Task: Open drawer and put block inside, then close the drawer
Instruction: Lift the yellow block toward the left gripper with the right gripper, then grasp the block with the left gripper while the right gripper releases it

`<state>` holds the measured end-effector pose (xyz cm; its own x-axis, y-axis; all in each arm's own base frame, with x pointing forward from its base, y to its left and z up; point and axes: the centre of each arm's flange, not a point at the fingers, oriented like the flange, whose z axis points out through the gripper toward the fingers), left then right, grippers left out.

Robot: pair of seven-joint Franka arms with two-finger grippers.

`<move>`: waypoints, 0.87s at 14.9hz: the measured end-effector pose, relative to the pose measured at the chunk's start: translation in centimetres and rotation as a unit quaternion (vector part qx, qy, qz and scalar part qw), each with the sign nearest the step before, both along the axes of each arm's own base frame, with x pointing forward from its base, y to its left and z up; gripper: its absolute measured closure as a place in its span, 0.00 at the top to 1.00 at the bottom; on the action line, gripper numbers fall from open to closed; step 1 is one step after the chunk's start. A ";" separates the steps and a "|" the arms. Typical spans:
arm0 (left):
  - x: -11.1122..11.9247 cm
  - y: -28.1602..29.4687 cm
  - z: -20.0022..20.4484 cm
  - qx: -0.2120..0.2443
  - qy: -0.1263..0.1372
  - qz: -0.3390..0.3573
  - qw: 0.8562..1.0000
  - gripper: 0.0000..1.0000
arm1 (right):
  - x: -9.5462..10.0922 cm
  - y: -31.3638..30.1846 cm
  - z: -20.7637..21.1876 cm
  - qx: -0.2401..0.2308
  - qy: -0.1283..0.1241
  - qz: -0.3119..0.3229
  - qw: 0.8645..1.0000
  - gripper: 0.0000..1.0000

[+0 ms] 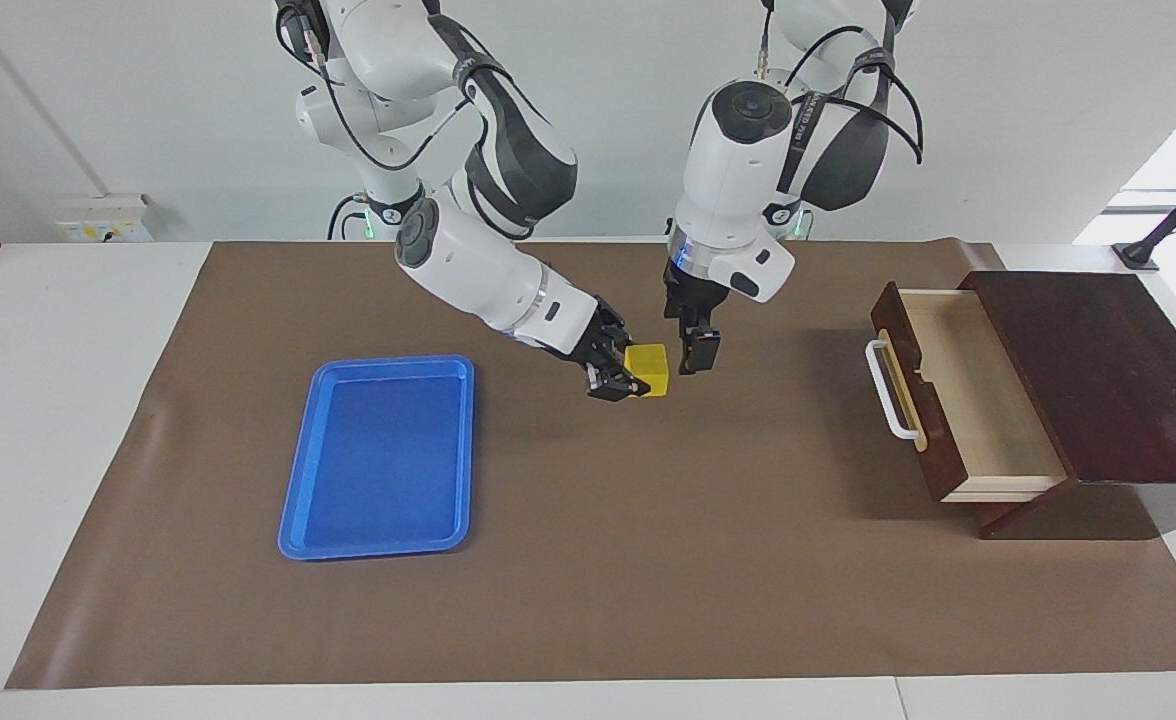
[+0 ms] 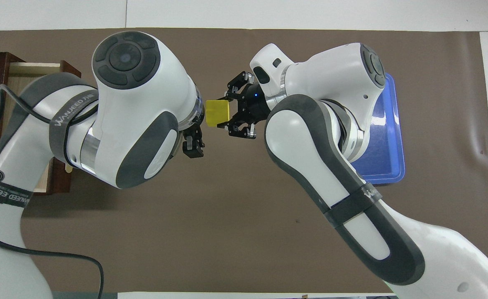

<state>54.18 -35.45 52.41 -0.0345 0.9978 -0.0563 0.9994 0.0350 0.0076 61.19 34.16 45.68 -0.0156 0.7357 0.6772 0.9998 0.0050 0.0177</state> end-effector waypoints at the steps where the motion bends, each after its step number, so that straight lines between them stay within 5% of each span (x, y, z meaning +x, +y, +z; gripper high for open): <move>1: 0.0 -0.1 -0.1 0.001 0.001 0.005 1.000 1.00 | 0.0 0.0 -0.2 -0.001 0.000 -0.001 1.000 0.56; 13: 1.1 -0.2 -0.4 -0.014 -0.022 0.027 0.999 1.00 | 0.1 -0.1 -0.5 -0.002 0.002 -0.003 1.000 0.56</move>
